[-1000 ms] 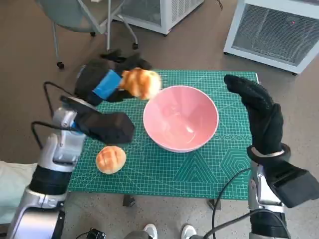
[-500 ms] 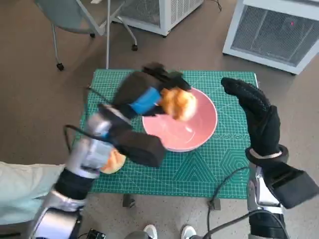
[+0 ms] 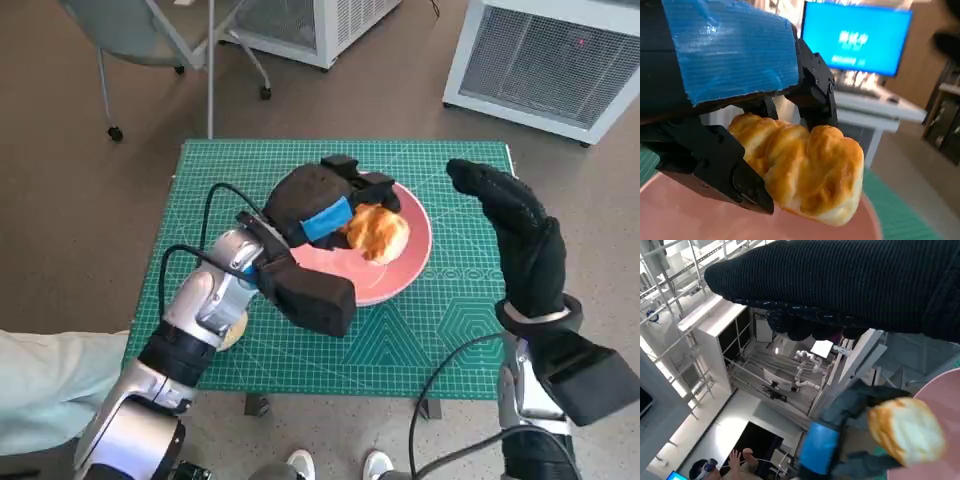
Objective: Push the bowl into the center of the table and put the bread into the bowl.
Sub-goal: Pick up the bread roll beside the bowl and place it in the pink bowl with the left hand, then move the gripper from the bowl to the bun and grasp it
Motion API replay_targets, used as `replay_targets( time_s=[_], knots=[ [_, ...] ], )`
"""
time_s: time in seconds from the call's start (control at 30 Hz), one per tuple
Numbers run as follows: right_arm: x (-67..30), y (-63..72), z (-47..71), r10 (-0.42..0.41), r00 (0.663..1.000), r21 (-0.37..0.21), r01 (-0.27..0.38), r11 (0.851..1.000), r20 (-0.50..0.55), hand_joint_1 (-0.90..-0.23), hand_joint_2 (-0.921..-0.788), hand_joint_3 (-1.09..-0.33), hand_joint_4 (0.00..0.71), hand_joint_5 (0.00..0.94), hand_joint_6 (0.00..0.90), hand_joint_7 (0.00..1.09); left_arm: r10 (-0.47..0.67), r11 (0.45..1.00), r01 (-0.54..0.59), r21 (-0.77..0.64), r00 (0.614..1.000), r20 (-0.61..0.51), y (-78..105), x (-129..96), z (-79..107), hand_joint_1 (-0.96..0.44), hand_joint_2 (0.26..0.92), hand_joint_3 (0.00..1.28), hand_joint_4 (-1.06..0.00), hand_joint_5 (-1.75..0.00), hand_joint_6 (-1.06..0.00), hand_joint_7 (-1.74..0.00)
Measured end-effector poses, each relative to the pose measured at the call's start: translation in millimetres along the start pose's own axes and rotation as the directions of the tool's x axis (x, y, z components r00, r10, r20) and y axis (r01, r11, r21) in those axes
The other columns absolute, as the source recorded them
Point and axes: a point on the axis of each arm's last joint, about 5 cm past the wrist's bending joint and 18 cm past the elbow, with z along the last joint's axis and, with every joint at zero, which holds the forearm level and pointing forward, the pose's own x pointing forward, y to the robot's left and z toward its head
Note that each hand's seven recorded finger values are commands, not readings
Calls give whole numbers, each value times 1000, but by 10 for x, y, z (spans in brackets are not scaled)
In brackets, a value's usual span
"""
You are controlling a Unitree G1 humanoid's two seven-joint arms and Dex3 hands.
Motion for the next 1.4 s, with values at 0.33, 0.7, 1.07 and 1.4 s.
replay_targets(
  time_s=[0.33, 0.7, 1.07, 1.4],
  knots=[
    [4, 3, 11, -3, 1000, -7, 3, 1000, 1, -694, -921, -778, 136, 0, -1, 436, -52, 998, 51, -24, 998, -24, -69, 12, -45, -3, 867, 148, -437, -771, -472, -900],
    [11, 8, 23, -3, 1000, -13, 3, 1000, 0, -680, -921, -780, 136, 0, -1, 433, -144, 989, 144, -20, 989, -22, 157, -46, -26, -385, 769, 11, -51, -12, -264, -14],
    [4, 19, 19, -2, 1000, -10, 2, 1000, -2, -680, -921, -779, 136, 0, -1, 432, -177, 973, 178, -143, 984, 20, 511, -312, -125, -412, 764, 3, 0, 1, -244, 0],
    [-14, 25, 37, 0, 1000, -11, 0, 1000, 3, -693, -921, -778, 136, 0, -1, 432, -126, 970, 130, -206, 992, 32, 907, -729, -254, -393, 758, 0, -3, -1, -216, 0]
  ],
)
